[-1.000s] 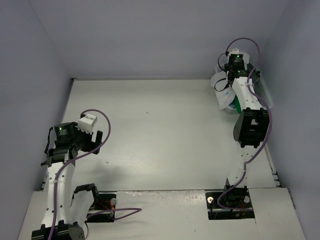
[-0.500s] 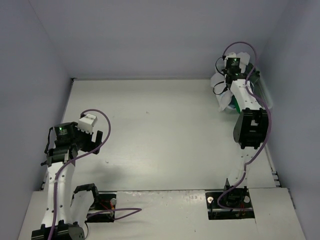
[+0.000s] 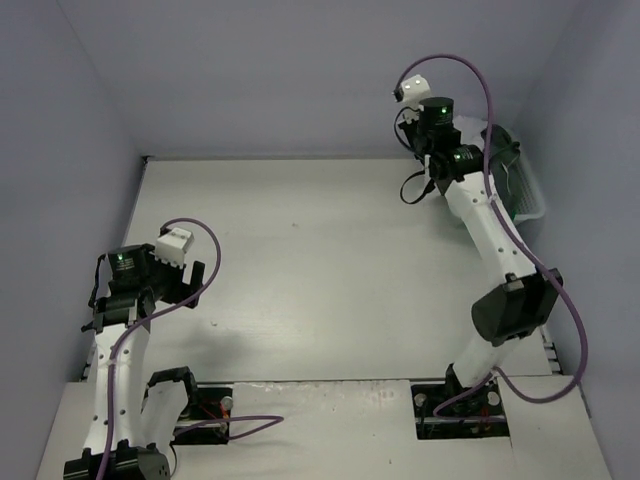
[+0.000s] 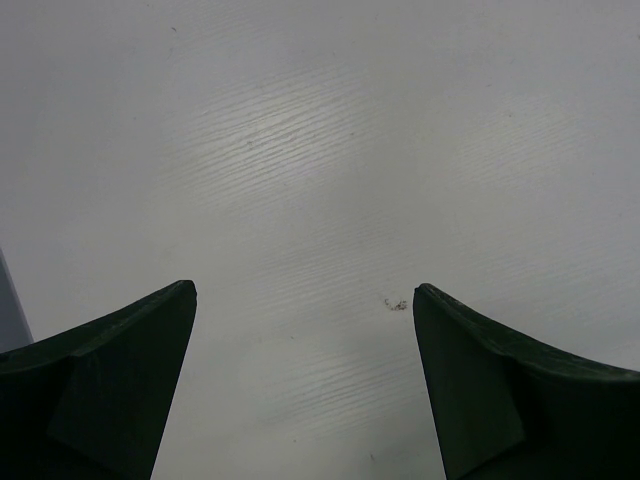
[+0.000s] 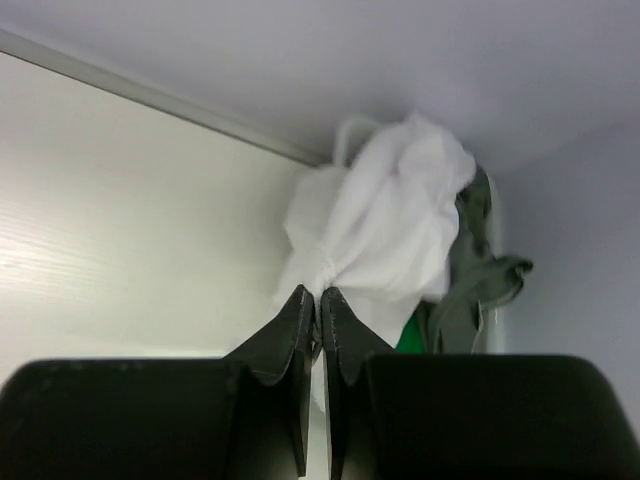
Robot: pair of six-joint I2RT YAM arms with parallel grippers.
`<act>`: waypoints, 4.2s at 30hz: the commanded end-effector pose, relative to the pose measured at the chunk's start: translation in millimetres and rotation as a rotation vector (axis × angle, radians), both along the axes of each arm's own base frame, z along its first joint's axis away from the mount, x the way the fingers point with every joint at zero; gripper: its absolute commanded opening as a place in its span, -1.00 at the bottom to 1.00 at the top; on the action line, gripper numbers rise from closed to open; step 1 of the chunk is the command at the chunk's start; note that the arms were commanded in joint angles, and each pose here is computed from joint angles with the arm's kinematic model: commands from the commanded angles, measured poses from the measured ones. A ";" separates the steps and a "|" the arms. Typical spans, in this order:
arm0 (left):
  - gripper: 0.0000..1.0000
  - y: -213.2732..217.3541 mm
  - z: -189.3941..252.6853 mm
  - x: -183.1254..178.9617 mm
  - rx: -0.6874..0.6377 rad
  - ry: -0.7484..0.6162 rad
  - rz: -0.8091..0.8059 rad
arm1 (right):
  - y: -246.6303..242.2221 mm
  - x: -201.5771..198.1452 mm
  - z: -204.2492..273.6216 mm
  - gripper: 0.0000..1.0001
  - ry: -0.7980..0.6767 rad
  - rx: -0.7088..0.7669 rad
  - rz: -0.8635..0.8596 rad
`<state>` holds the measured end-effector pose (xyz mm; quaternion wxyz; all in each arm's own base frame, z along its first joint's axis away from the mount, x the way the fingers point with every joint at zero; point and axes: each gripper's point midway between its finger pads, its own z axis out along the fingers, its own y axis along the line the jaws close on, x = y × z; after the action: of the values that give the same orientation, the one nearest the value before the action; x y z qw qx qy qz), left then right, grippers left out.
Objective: Fold and stack the t-shirts
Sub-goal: Move the tshirt to the center of the board
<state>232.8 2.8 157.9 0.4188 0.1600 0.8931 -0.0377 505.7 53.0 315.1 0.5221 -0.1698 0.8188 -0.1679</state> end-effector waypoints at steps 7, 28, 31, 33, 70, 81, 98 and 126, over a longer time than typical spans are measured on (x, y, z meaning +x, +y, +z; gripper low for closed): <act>0.67 4.5 6.8 7.3 0.016 -0.024 -0.005 | 111.9 -98.8 113.7 -1.00 -0.193 0.044 0.311; 0.67 -68.8 47.7 25.9 -0.294 -0.129 -0.319 | 146.5 -154.7 65.5 -1.00 -0.113 0.050 0.463; 0.67 -76.1 52.6 42.3 -0.294 -0.090 -0.367 | 150.7 -156.3 43.2 -1.00 -0.064 0.057 0.481; 0.67 -89.2 71.5 52.5 -0.289 -0.090 -0.417 | 152.8 -156.5 33.3 -1.00 -0.042 0.058 0.492; 0.67 -375.7 0.4 57.9 -0.354 0.223 -0.922 | 80.1 -105.2 -29.6 -1.00 0.019 0.125 0.265; 0.53 -389.1 -10.1 46.0 -0.341 0.253 -0.947 | 71.5 -102.7 -41.9 -1.00 0.040 0.135 0.244; -0.40 -392.9 -26.7 53.6 -0.319 0.290 -0.928 | 76.6 -107.3 -44.7 -1.00 0.047 0.170 0.263; -1.00 -311.4 74.6 103.6 -0.263 0.019 -0.751 | 64.5 -135.0 -51.5 -1.00 0.040 0.183 0.255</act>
<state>321.8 -330.6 160.1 0.2975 0.4348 0.7944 -0.3023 367.3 119.6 227.5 0.4820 -0.2536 0.8383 -0.0264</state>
